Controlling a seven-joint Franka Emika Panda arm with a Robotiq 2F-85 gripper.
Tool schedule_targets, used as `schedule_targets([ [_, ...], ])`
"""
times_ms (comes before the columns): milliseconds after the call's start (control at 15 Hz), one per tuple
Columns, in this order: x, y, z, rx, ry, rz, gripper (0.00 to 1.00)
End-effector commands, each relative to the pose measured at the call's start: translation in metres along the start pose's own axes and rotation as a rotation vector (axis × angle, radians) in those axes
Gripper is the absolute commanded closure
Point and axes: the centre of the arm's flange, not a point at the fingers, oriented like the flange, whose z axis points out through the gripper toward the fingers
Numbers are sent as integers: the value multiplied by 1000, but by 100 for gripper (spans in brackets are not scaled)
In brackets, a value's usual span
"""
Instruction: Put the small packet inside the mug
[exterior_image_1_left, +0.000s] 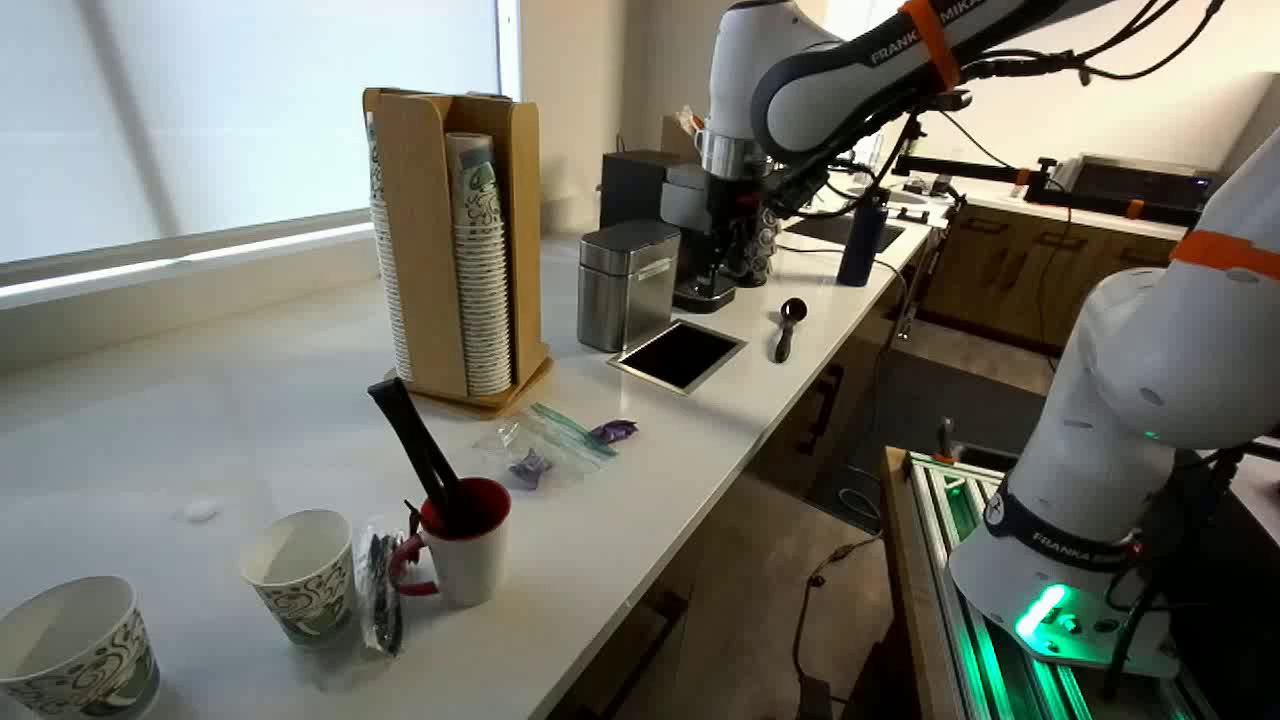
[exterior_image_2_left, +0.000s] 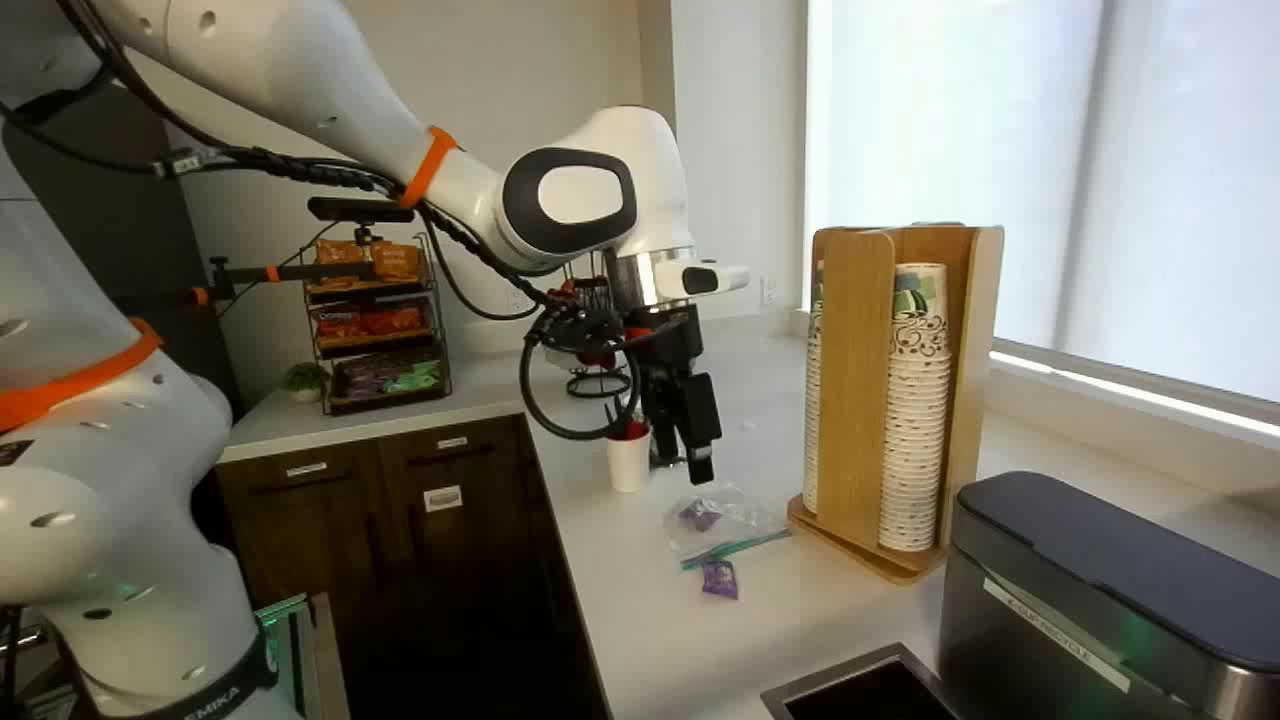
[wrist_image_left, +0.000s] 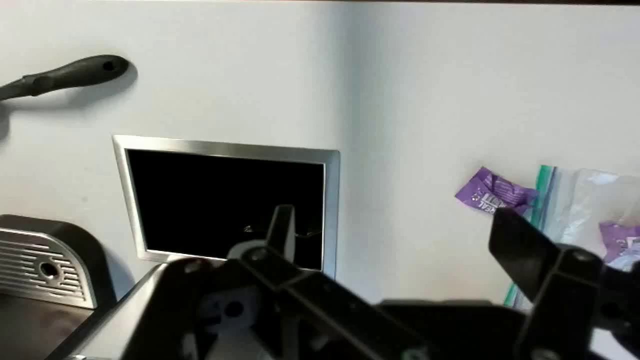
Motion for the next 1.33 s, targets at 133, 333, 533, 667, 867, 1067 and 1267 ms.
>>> schedule_targets([
  [133, 0, 0, 0, 0, 0, 0, 0],
  [333, -4, -17, 21, -29, 6, -168, 0],
  [533, -2, -38, 47, -7, -5, -325, 0],
  [667, 1, -48, 62, 9, -5, -433, 0],
  [867, 0, -53, 61, 10, -23, -450, 0],
  [1067, 3, -56, 76, 15, -55, -512, 0],
  [1267, 6, -62, 82, 16, -34, -594, 0],
])
